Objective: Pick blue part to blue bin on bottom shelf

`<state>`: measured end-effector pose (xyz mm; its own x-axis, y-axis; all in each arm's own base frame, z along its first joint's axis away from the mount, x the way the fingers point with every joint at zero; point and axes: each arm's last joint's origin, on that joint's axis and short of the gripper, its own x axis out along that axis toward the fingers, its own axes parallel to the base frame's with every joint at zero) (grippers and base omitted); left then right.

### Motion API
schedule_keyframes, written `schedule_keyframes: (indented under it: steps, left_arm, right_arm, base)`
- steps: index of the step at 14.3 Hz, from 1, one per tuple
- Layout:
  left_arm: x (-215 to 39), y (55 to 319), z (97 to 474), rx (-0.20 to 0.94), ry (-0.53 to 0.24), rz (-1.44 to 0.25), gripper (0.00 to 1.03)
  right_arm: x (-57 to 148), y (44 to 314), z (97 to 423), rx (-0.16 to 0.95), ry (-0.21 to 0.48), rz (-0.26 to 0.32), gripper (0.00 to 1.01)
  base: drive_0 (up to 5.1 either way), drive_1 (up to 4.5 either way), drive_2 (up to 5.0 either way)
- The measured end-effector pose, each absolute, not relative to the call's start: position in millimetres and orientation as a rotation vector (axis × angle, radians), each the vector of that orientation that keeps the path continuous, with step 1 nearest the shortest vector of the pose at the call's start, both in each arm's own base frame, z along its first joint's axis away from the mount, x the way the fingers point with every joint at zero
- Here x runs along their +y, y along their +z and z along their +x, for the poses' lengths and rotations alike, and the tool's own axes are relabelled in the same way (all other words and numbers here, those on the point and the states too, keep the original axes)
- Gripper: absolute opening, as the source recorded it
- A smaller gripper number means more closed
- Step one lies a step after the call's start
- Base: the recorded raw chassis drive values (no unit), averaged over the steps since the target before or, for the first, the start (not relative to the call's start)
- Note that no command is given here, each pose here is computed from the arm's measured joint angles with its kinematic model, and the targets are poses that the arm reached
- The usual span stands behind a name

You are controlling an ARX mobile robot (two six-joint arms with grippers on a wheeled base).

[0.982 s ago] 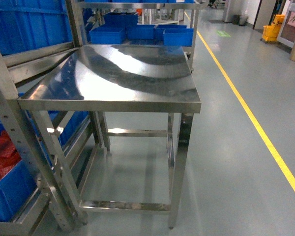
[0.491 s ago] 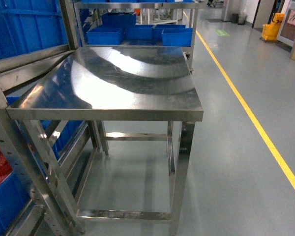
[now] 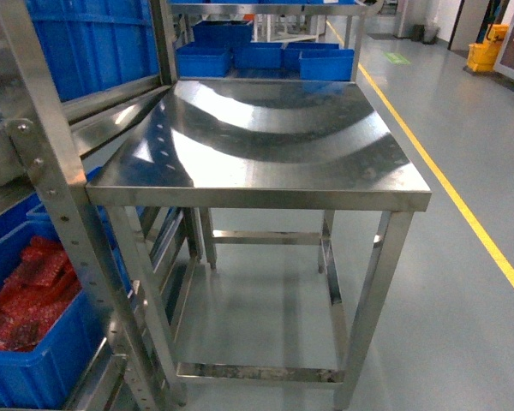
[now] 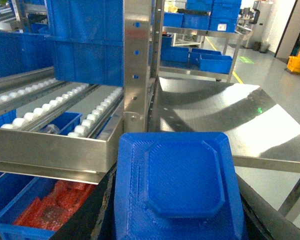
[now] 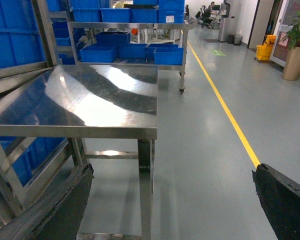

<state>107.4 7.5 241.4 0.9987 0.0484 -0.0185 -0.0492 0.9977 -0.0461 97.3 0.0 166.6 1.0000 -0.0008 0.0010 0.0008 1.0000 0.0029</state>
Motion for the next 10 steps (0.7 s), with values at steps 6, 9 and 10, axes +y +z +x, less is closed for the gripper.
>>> schedule_keyframes:
  steps: [6, 9, 10]
  left_arm:
    - [7.6, 241.4, 107.6, 0.018, 0.049, -0.047, 0.43]
    - [7.6, 241.4, 107.6, 0.018, 0.049, -0.047, 0.43]
    - [7.6, 241.5, 107.6, 0.017, 0.049, -0.047, 0.43]
  right_arm:
    - [0.0, 166.6, 97.3, -0.001, 0.0, 0.003, 0.98]
    - [0.0, 166.6, 97.3, -0.001, 0.0, 0.003, 0.98]
    - [0.0, 166.7, 97.3, -0.001, -0.001, 0.003, 0.98]
  base:
    - [-5.0, 2.5, 2.5]
    - [-5.0, 2.42, 2.4]
    - [-5.0, 2.44, 2.4]
